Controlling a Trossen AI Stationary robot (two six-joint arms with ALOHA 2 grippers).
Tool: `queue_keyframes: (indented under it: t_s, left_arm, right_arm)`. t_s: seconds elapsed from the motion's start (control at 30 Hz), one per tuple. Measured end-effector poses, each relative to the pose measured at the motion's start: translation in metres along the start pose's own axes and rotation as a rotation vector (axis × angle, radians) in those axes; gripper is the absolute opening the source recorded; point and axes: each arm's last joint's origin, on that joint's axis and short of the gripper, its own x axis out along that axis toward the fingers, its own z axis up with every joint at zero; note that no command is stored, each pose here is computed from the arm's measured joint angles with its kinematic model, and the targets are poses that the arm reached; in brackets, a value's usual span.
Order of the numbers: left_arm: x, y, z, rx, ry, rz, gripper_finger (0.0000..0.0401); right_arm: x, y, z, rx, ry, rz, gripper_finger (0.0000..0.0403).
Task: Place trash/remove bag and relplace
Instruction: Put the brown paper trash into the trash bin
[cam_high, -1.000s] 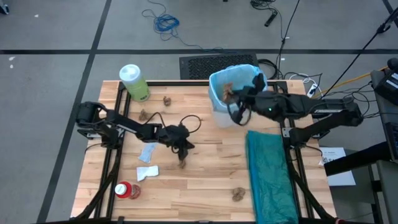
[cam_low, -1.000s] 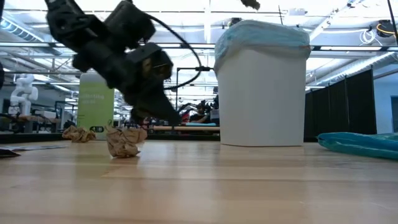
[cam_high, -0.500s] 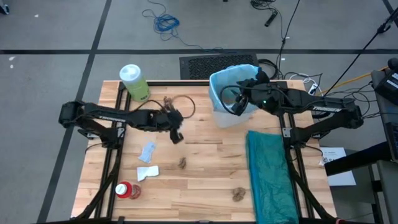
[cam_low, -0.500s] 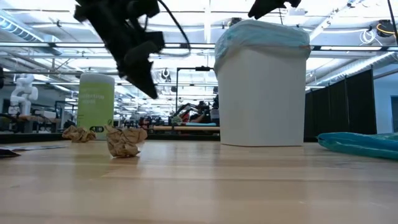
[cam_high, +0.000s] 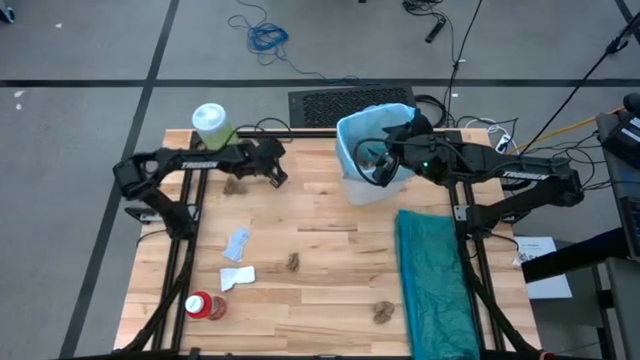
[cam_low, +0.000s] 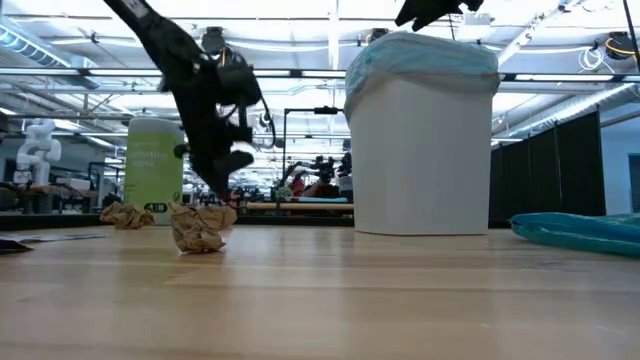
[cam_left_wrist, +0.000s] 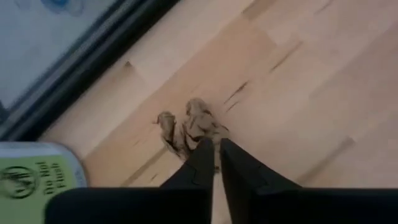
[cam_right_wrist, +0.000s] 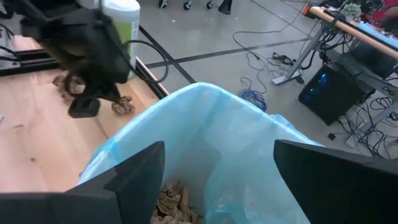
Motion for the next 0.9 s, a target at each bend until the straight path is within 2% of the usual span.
queue_keyframes:
  t_s: [0.3, 0.47, 0.6, 0.73, 0.77, 0.9]
  left_arm:
    - [0.029, 0.019, 0.003, -0.081, 0.041, -0.031, 0.0142]
    - [0.045, 0.022, 0.0, -0.068, 0.077, -0.059, 0.0161]
    - [0.051, 0.02, -0.001, -0.037, 0.089, -0.063, 0.0123]
    - [0.044, 0.014, 0.002, 0.023, 0.057, -0.076, 0.0031]
    - [0.041, 0.013, 0.004, 0.029, 0.048, -0.08, 0.0018]
    - [0.016, 0.01, 0.02, 0.052, -0.057, -0.1, 0.0009]
  right_arm:
    - [0.0, 0.0, 0.0, -0.011, 0.001, 0.0, 0.0295]
    - [0.0, 0.0, 0.0, -0.009, -0.002, 0.001, 0.0295]
    - [-0.005, 0.004, 0.003, -0.005, -0.035, 0.024, 0.0288]
    - [-0.022, 0.005, 0.015, -0.024, -0.08, 0.067, 0.0266]
    - [-0.028, 0.004, 0.019, -0.028, -0.084, 0.078, 0.0257]
    - [-0.048, -0.001, 0.033, -0.01, -0.107, 0.117, 0.0197]
